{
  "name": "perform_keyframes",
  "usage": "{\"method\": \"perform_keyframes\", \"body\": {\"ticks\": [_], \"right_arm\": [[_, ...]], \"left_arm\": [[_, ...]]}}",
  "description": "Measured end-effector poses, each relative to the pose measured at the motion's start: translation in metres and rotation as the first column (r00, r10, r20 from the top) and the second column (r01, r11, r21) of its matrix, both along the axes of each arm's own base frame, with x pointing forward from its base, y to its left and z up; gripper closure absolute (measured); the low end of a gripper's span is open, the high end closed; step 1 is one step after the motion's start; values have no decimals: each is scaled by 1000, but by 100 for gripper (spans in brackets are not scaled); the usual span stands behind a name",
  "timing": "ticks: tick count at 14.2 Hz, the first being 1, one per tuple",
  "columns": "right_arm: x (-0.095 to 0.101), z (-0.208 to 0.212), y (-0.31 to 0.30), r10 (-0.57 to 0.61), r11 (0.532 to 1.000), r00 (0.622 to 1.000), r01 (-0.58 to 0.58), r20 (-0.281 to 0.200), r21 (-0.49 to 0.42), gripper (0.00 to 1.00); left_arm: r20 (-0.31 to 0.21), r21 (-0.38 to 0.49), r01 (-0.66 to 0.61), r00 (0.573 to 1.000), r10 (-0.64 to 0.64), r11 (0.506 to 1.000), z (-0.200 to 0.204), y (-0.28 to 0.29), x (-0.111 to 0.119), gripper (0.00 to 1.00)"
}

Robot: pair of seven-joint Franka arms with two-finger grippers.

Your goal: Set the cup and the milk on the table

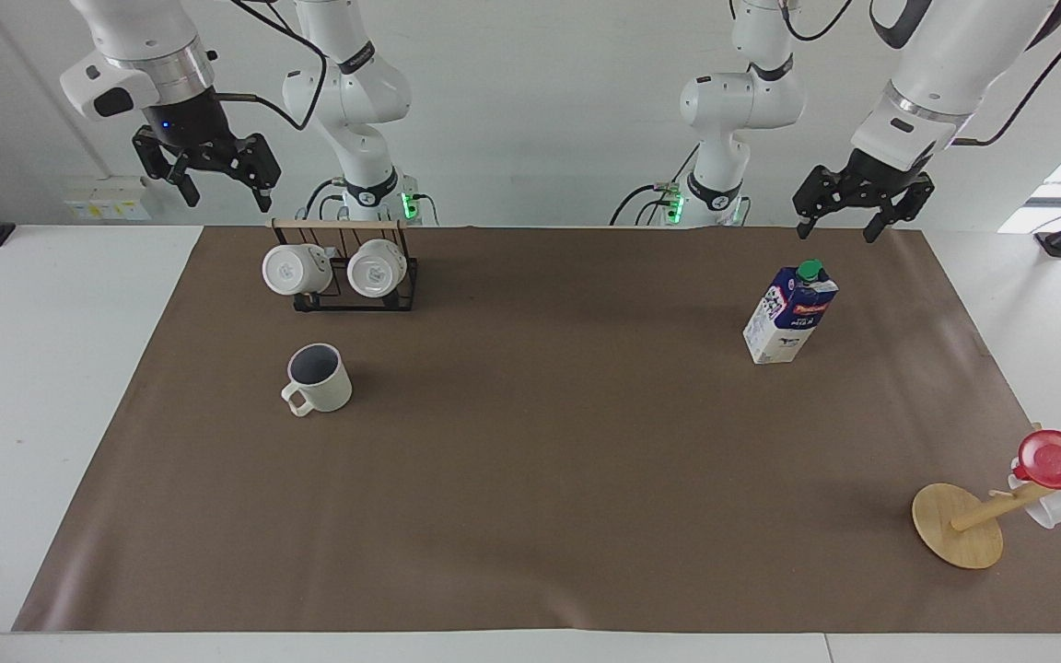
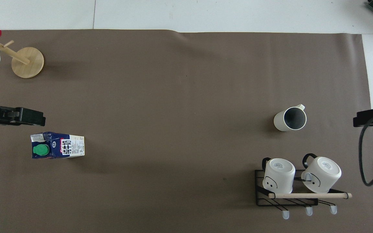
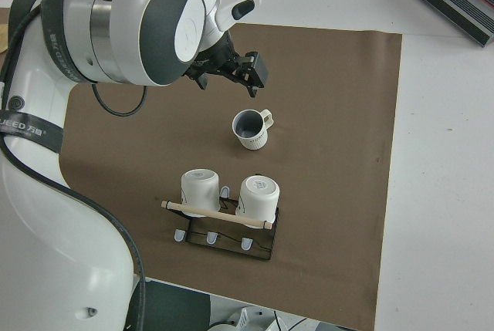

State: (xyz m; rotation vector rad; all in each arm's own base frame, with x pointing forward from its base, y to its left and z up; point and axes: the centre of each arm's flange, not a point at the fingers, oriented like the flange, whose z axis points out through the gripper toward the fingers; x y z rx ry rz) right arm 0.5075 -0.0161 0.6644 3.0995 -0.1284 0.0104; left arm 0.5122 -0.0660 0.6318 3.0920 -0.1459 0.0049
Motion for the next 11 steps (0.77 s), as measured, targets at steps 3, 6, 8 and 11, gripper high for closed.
{"method": "perform_keyframes", "body": {"ticks": [3,6,8,11], "right_arm": [[0,1,0,-1,1000,1000,1,2,0,0],[0,2,-2,-3,1000,1000,3,6,0,0],[2,3,1,4,1000,1000,-4,27,-1,0],[4,0,5,10,1000,999,-10,31,-1,0]], "left_arm": [[0,0,0,1000,0,1000,0,0,0,0],[0,0,0,1000,0,1000,0,0,0,0],[0,0,0,1000,0,1000,0,0,0,0],[0,0,0,1000,0,1000,0,0,0,0]]}}
